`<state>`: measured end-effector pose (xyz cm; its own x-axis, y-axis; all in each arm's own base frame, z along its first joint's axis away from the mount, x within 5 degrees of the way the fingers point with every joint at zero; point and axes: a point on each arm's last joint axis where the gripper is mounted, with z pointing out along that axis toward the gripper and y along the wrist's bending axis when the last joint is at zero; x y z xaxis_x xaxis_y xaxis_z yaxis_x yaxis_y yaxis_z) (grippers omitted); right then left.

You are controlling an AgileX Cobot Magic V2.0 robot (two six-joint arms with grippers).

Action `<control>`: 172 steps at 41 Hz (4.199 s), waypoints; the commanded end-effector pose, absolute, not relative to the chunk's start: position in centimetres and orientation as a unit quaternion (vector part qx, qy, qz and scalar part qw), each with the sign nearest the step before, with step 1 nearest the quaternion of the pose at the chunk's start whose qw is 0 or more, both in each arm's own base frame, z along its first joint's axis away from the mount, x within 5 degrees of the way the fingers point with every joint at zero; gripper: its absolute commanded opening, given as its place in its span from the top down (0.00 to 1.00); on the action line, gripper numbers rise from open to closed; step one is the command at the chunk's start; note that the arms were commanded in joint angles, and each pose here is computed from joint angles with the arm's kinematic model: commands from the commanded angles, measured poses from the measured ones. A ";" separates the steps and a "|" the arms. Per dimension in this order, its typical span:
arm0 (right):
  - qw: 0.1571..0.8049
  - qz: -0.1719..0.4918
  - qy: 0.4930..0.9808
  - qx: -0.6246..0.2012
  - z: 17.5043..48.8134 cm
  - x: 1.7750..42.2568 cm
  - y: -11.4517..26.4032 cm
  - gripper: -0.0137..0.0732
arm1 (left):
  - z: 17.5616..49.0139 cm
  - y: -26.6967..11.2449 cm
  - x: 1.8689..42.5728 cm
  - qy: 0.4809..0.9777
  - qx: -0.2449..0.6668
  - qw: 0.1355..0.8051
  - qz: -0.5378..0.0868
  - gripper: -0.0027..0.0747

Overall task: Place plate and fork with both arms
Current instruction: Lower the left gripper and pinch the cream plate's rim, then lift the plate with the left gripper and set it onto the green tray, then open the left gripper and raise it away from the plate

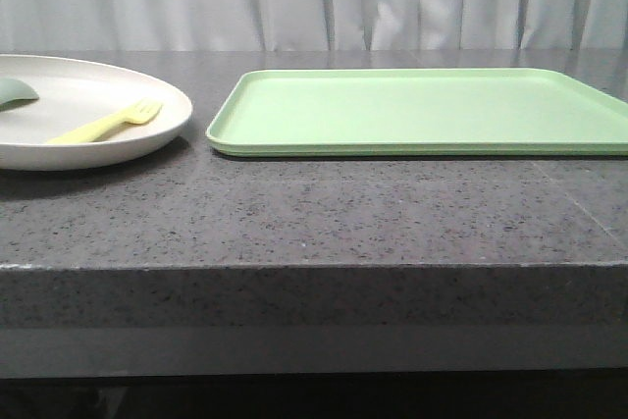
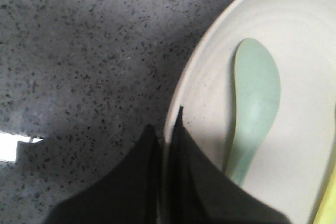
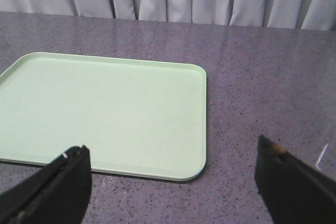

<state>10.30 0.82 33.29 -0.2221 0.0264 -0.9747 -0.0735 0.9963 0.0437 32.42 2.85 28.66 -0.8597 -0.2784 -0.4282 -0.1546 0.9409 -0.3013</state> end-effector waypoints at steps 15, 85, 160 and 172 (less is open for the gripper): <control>0.660 0.035 0.750 -0.015 34.9 10.5 0.7 0.09 | 31.8 2.0 32.9 0.919 -0.145 0.308 -0.198 0.99; 0.663 0.044 0.747 -0.024 34.9 10.5 1.0 0.09 | 30.0 -23.9 43.5 0.895 0.007 0.263 -0.360 0.99; 0.663 0.046 0.747 -0.027 34.9 10.5 1.1 0.09 | 39.0 -18.1 39.4 0.938 0.150 0.268 -0.163 0.99; 0.663 0.046 0.747 -0.027 34.9 10.5 1.1 0.09 | 40.7 -12.1 36.8 0.936 0.106 0.326 -0.076 0.99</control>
<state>10.28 1.11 33.30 -0.2210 0.0203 -0.9751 -0.1018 0.9938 0.0437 38.74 -14.14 36.72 -0.8456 0.2077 -0.4917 0.2765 0.9584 -0.0707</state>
